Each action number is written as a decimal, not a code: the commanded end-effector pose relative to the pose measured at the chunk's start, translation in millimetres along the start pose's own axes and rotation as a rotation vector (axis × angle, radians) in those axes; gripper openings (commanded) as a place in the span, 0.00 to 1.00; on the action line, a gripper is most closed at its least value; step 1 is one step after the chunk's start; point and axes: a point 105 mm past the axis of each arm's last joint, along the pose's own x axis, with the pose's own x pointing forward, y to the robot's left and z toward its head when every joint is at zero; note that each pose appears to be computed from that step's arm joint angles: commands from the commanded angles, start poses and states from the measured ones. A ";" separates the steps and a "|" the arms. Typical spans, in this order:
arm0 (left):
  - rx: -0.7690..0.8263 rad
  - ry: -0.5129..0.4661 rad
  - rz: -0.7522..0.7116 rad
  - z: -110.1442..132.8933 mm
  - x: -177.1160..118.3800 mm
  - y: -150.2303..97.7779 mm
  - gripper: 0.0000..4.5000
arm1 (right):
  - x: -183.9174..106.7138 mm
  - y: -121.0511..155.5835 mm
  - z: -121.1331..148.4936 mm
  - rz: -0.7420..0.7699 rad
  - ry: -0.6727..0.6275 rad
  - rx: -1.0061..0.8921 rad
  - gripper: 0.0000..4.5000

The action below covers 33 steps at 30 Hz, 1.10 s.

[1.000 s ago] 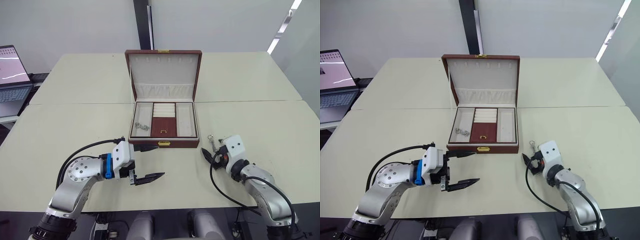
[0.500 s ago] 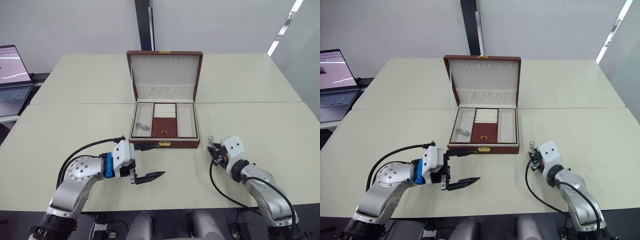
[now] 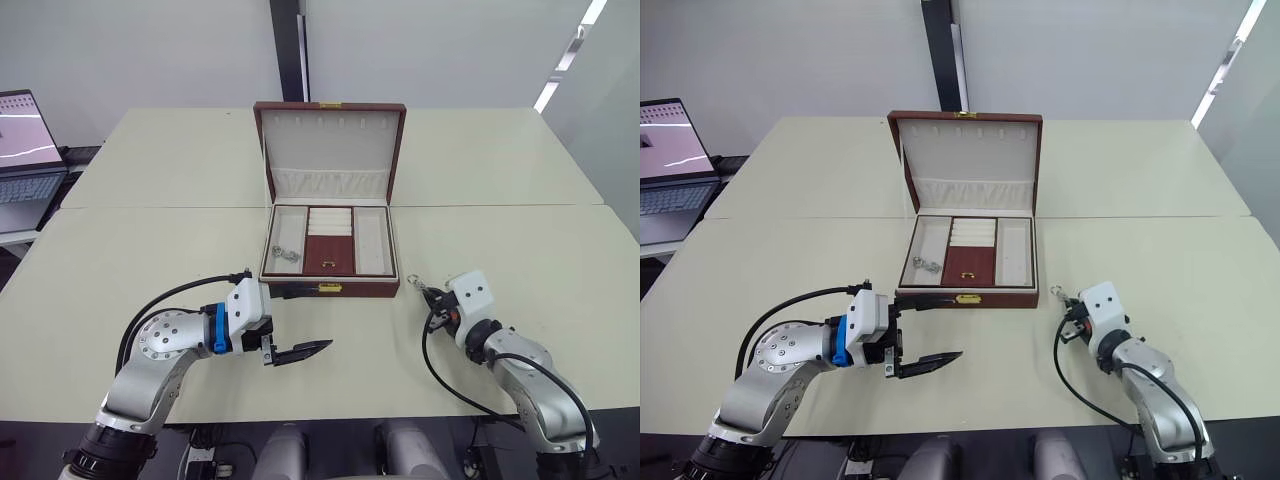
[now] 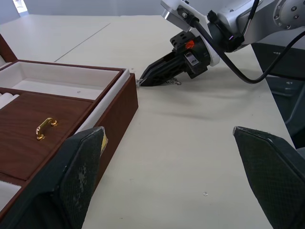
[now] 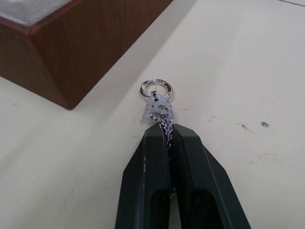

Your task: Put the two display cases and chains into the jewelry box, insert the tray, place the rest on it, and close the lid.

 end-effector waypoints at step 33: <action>-0.051 -0.086 0.266 14.7 -7.2 18.1 1.00 | -14.3 12.3 139.6 0.245 -0.436 0.099 0.01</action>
